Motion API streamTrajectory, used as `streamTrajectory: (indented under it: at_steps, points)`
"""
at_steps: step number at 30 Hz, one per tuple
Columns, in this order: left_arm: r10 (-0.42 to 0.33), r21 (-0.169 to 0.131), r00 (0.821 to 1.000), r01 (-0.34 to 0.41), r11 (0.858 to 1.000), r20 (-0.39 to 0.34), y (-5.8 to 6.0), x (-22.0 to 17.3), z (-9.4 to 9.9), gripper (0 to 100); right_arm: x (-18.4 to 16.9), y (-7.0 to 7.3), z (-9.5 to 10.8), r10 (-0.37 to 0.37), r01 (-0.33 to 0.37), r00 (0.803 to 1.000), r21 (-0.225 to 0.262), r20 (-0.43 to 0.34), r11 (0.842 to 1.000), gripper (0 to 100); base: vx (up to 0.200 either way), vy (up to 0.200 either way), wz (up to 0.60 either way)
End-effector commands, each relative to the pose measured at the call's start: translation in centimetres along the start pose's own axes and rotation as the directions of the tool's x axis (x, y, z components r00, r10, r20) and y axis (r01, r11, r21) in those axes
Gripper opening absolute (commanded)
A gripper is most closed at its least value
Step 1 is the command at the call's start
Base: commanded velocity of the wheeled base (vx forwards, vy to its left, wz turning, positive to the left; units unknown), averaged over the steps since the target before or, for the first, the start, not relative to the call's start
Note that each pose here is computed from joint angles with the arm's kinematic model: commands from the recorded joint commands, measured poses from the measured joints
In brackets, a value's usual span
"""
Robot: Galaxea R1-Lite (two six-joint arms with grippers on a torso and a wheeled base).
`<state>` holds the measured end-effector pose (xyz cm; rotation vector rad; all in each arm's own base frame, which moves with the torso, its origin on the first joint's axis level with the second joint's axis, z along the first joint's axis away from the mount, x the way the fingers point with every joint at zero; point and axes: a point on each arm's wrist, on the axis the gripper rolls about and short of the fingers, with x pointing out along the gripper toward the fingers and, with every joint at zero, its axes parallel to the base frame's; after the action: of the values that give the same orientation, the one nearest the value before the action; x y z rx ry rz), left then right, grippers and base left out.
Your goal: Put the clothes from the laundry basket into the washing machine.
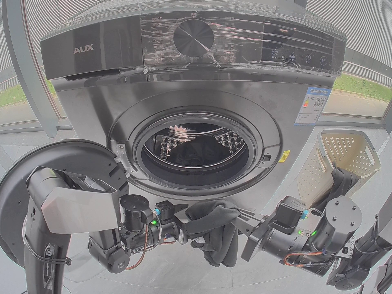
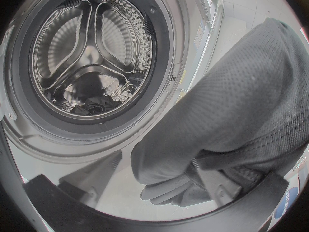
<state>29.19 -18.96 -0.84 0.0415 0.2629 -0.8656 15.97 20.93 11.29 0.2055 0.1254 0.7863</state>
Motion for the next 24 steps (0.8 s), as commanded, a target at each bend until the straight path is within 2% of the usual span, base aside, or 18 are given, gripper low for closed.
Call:
streamTrajectory:
  at_steps: [1, 5, 10, 12, 15, 19, 24]
  points:
    - [-0.002, 0.010, 1.000, 0.002, 1.000, 0.022, 0.0, 0.1, 0.4, 0, 0.1, -0.1, -0.2, -0.003, 0.003, 1.000, -0.002, -0.007, 1.000, 0, 0.000, 0.000, 0.00]
    - [0.000, 0.009, 1.000, 0.000, 1.000, 0.019, -0.1, 0.0, 0.4, 0, 0.1, -0.2, -0.2, -0.009, 0.009, 1.000, -0.002, -0.007, 1.000, 0, 0.000, 0.000, 0.00]
    - [0.009, 0.019, 0.998, -0.010, 1.000, 0.060, -0.4, -1.3, 2.3, 0, 0.1, -0.5, -0.1, -0.021, 0.021, 1.000, -0.003, -0.005, 1.000, 0, 0.000, 0.000, 0.00]
    - [0.008, 0.028, 0.995, -0.011, 1.000, 0.095, -1.0, -3.1, 4.2, 0, 0.1, -1.1, -0.4, -0.043, 0.043, 0.999, -0.008, -0.022, 0.999, 0, 0.000, 0.000, 0.00]
    - [0.009, 0.029, 0.992, -0.013, 0.999, 0.125, -1.7, -5.8, 6.0, 0, 0.0, -1.8, -1.0, -0.067, 0.067, 0.996, -0.013, -0.051, 0.998, 0, 0.000, 0.000, 0.00]
    - [0.006, 0.035, 0.989, -0.012, 0.999, 0.150, -2.4, -8.9, 7.2, 0, 0.5, -2.6, -1.8, -0.101, 0.100, 0.992, -0.019, -0.080, 0.995, 0, 0.000, 0.000, 0.00]
    - [-0.056, 0.070, 0.973, 0.041, 0.997, 0.224, -3.2, -13.0, 9.3, 0, 1.2, -3.2, -3.0, -0.122, 0.120, 0.986, -0.025, -0.117, 0.992, 0, 0.000, 0.000, 0.00]
